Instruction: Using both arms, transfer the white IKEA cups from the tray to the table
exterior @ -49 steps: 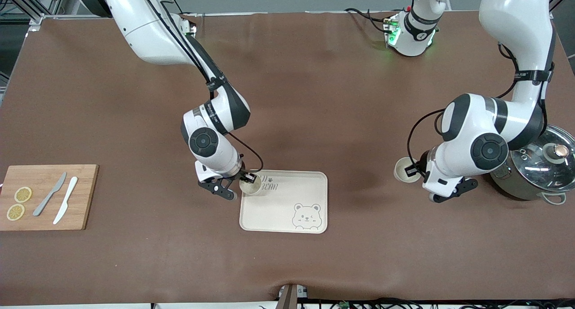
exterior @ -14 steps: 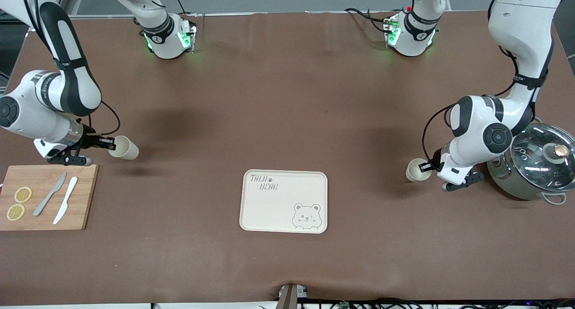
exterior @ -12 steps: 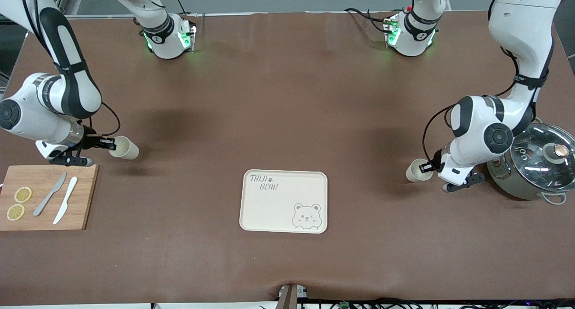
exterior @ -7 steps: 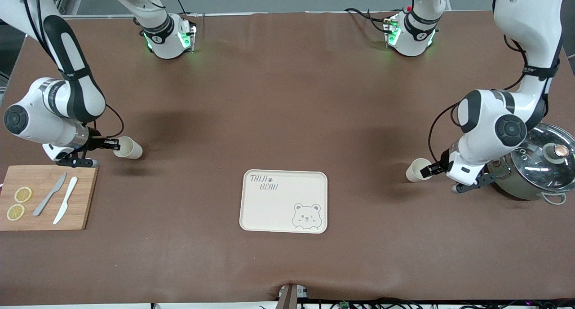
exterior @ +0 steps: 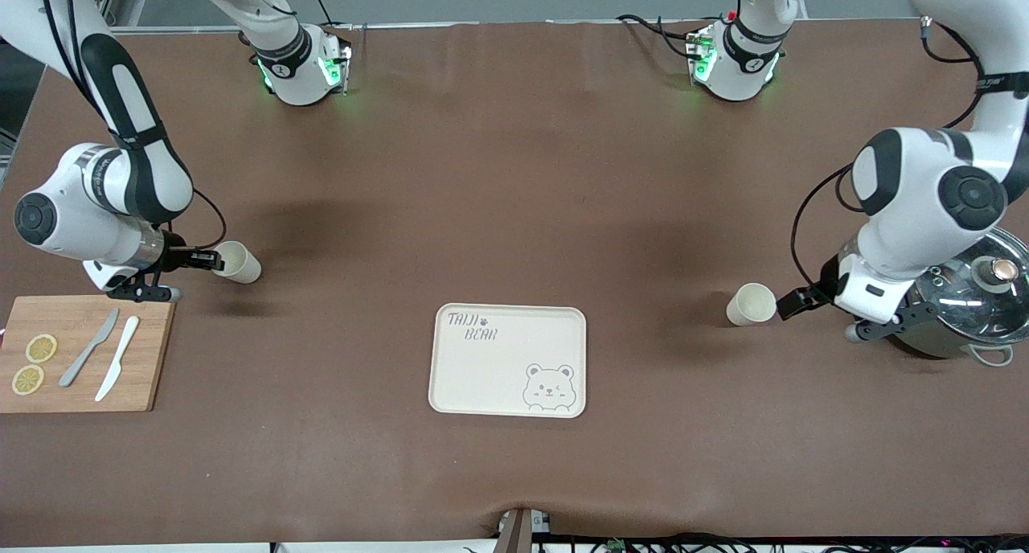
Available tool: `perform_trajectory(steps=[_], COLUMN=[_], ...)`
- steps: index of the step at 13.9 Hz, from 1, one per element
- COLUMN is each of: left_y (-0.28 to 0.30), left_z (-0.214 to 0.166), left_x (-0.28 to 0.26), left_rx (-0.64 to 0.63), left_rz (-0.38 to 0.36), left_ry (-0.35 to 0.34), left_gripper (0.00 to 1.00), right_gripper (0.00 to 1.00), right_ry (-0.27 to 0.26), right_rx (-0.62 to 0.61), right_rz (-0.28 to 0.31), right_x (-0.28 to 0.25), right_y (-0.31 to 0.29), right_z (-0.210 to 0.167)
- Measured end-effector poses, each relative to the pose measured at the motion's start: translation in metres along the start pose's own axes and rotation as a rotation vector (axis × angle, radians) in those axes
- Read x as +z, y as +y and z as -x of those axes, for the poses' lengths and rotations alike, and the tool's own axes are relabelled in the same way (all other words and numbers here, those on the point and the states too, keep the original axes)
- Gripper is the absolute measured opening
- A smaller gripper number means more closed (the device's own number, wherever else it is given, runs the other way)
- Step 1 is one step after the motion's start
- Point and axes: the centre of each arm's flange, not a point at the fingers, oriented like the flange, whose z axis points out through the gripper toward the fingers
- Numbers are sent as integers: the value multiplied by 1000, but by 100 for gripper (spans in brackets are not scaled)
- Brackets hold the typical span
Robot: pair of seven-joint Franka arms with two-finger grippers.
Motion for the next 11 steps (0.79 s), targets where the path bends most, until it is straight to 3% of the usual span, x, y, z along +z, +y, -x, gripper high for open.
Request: perform_trajectory(steps=[4,6,9,11], left_y=[10,6,-17,-42], left_z=[-11,-12,-11,-15], left_x=[-73,-104,-156,-183], left_rx=[64,115,192,227], left_rz=[-9,-14,-27,-36], left_ry=[-4,3,31,36], left_gripper=[100,100,100,100], right_gripper=[79,99,100,100], right_ry=[3,2,-15,9], right_rx=[-8,-21,-87,-122], right_rz=[-3,-9,-17,-10], right_x=[-20,-62,-173,-226], right_y=[-3,-6,-38,-57], right_z=[-11,-29,-57,-66])
